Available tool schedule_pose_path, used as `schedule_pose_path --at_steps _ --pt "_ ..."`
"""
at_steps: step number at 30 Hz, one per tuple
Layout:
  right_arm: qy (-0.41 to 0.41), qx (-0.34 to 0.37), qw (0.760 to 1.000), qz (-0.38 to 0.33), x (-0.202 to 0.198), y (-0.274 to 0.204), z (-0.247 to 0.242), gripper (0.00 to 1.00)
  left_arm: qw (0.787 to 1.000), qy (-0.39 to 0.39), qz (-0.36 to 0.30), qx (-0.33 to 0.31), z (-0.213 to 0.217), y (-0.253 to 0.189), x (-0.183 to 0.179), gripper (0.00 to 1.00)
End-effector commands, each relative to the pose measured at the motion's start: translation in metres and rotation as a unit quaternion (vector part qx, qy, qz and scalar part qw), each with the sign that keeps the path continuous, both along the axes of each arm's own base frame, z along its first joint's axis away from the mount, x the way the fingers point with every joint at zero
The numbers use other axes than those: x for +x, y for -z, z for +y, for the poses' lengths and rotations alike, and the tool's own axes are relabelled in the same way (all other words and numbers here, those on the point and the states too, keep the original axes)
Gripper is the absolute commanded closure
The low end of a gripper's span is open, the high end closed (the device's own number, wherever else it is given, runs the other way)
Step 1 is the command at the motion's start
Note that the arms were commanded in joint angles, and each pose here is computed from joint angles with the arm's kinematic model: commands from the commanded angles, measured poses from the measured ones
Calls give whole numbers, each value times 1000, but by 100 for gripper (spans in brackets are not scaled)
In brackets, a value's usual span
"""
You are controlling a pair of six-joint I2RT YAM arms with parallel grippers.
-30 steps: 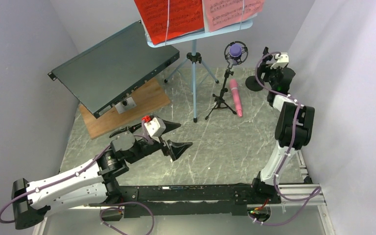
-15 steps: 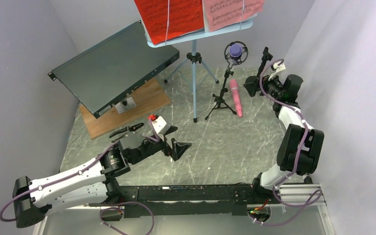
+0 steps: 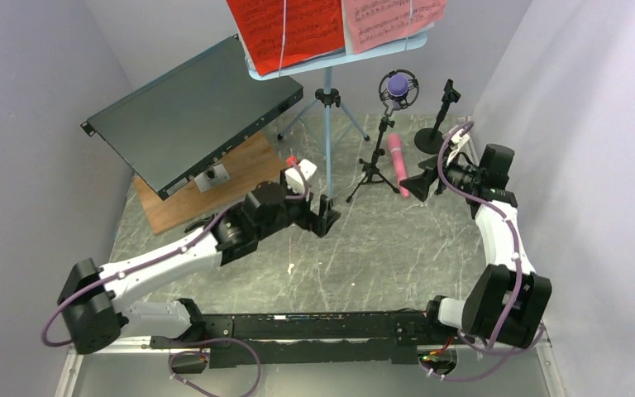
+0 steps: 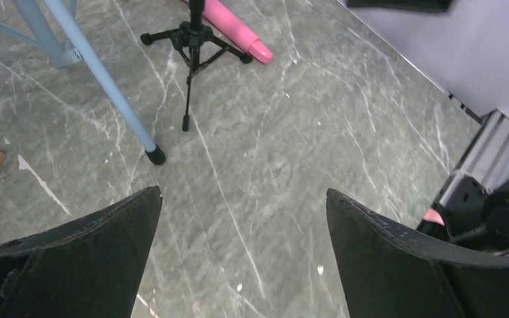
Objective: Pack up the instrument practice props
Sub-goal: Pick up the microphone stand with the microphone from the center of the board.
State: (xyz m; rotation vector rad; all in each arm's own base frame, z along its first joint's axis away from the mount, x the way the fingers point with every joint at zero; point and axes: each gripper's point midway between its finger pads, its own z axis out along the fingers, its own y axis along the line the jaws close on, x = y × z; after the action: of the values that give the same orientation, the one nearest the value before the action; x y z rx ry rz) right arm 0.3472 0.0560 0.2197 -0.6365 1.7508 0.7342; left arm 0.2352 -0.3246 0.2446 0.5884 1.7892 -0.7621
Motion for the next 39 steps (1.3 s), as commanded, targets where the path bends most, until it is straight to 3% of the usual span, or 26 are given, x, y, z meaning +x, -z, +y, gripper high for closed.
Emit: schedule_pose_path --at_steps 1,6,17,25,39 --pt "-33 -2 999 6 -35 -11 9 0 998 34 13 -46 -29 -26 25 0" --pt "-8 -8 1000 -10 -51 -21 1 0 998 51 10 -44 -56 -27 59 1" --pt "22 -47 999 -13 -49 -7 -18 0 993 75 -83 -48 -97 -31 136 6" --pt "14 -51 999 -13 -51 -8 -17 0 987 65 -137 -44 -120 -23 173 10" --pt "2 -52 999 -10 -53 -9 -16 0 981 61 -168 -69 -153 -12 219 18"
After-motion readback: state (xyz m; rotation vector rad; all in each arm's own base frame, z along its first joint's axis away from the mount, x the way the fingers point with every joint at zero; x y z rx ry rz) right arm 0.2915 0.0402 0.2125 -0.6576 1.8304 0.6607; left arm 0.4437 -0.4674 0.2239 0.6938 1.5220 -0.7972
